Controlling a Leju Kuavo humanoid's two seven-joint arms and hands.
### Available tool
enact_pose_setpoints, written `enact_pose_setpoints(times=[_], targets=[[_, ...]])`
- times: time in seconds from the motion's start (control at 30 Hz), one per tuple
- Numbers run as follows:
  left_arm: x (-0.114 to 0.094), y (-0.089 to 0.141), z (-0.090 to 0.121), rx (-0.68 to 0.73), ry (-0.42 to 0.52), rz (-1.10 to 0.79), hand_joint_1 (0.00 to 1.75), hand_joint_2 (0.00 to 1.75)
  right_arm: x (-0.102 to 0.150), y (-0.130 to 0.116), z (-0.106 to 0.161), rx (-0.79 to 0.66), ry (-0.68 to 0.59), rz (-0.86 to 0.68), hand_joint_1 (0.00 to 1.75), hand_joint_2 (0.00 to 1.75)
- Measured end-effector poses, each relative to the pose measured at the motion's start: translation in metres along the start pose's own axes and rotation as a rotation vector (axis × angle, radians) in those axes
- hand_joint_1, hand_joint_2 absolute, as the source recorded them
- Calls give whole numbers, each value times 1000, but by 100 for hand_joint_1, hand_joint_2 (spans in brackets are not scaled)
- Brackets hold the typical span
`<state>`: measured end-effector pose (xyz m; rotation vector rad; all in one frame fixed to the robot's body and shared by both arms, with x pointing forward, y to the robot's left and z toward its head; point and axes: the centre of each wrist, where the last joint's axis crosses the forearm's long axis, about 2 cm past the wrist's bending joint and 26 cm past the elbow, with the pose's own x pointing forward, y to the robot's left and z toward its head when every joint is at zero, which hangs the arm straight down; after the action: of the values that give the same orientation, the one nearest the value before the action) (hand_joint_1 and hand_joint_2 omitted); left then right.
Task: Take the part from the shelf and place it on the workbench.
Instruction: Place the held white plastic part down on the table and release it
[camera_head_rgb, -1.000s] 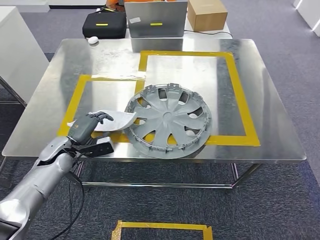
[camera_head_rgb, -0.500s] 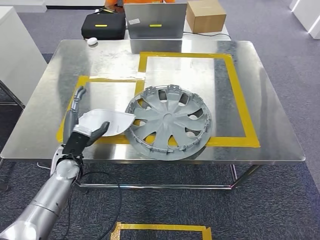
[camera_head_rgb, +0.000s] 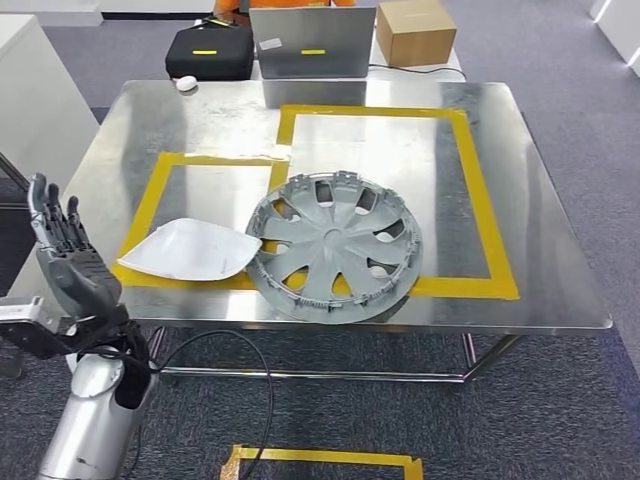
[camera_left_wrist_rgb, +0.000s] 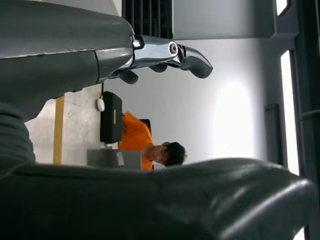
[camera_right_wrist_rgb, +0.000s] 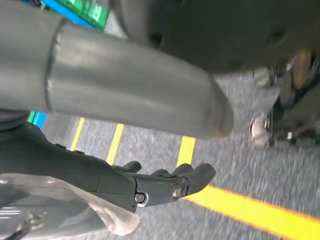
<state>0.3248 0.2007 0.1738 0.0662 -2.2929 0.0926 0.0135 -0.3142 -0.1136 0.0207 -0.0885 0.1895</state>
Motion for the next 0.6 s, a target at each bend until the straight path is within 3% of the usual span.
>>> enact_pose_setpoints(times=[0.6], targets=[[29, 26, 17, 133, -142, -104, 0, 0, 5, 7, -1, -12, -7, 2, 0, 0]])
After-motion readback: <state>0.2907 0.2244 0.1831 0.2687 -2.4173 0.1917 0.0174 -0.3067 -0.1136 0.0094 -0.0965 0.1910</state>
